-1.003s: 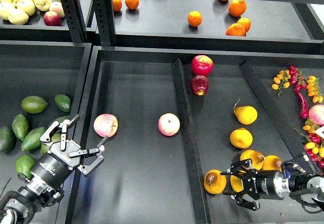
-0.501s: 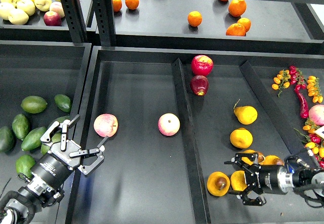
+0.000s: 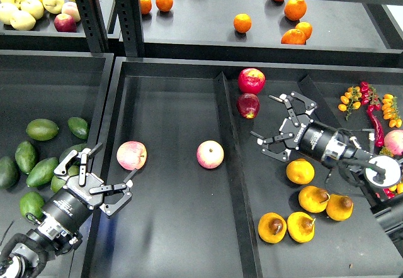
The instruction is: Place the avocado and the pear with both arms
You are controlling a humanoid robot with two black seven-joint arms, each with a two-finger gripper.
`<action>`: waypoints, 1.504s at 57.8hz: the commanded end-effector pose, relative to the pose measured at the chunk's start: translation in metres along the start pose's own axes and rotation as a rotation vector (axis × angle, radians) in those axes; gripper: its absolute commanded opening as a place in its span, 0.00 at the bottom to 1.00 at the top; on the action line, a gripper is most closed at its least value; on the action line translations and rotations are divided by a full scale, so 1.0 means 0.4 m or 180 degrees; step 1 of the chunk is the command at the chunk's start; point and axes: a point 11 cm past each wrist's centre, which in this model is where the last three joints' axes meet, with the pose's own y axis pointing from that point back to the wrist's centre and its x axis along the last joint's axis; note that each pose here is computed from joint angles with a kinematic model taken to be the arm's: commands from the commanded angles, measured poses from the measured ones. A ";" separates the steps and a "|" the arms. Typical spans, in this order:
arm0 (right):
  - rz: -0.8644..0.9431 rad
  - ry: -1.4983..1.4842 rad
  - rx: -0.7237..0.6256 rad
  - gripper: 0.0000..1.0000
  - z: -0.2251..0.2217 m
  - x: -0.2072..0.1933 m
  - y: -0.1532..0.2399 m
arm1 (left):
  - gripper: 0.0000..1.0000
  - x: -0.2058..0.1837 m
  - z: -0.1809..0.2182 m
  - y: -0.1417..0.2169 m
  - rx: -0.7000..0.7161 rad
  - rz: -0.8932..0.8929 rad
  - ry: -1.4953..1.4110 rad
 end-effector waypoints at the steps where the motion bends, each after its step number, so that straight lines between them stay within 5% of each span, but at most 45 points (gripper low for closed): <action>1: -0.0099 -0.0345 0.0042 0.99 0.090 0.002 -0.029 | 0.99 0.011 0.002 0.000 -0.0003 0.0038 0.0015; 36: 0.0087 -0.1013 0.0173 0.99 0.258 0.078 0.021 | 0.99 0.047 0.022 0.002 -0.0120 0.0122 0.0195; 63: -0.0546 -0.1192 0.1168 0.99 0.133 -0.047 0.022 | 0.99 -0.039 0.082 -0.089 -0.0199 -0.0241 0.0070; 87: -0.0735 -0.1238 0.1227 0.99 0.168 -0.099 0.056 | 0.99 -0.121 0.091 -0.161 -0.0087 -0.0528 -0.0085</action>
